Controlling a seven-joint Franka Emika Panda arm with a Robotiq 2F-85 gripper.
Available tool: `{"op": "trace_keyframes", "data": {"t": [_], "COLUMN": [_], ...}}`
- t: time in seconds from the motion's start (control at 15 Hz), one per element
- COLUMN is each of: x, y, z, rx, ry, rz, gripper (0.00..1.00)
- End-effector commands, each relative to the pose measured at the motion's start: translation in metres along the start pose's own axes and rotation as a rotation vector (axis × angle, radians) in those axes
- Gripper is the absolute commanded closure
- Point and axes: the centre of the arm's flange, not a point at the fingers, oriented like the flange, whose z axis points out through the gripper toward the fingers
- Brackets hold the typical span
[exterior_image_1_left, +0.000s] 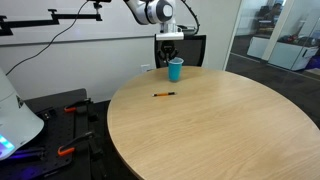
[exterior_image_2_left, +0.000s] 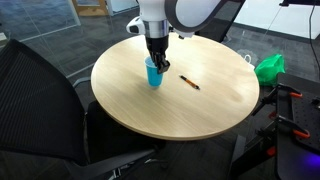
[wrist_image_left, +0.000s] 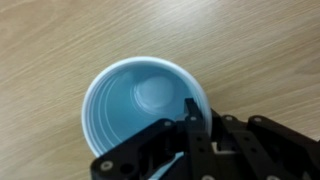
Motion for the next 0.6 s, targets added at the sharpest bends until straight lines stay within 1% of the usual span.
{"op": "trace_keyframes", "data": {"t": [0.0, 0.07, 0.13, 0.2, 0.27, 0.33, 0.4, 0.47, 0.53], "x": [0.007, 0.0072, 0.0073, 0.0075, 0.0078, 0.0081, 0.0086, 0.0091, 0.0099], "y": [0.0039, 0.0039, 0.0039, 0.0041, 0.0036, 0.003, 0.0021, 0.0006, -0.0017], "z": [0.0001, 0.001, 0.0015, 0.0026, 0.0029, 0.0032, 0.003, 0.0021, 0.0006], "rx": [-0.029, -0.032, -0.033, -0.035, -0.036, -0.037, -0.038, -0.038, -0.039], "ry": [-0.018, -0.02, -0.022, -0.024, -0.025, -0.028, -0.028, -0.028, -0.029], "rz": [-0.027, -0.03, -0.032, -0.032, -0.034, -0.035, -0.037, -0.039, -0.041], "gripper": [0.92, 0.79, 0.77, 0.69, 0.58, 0.5, 0.45, 0.32, 0.26]}}
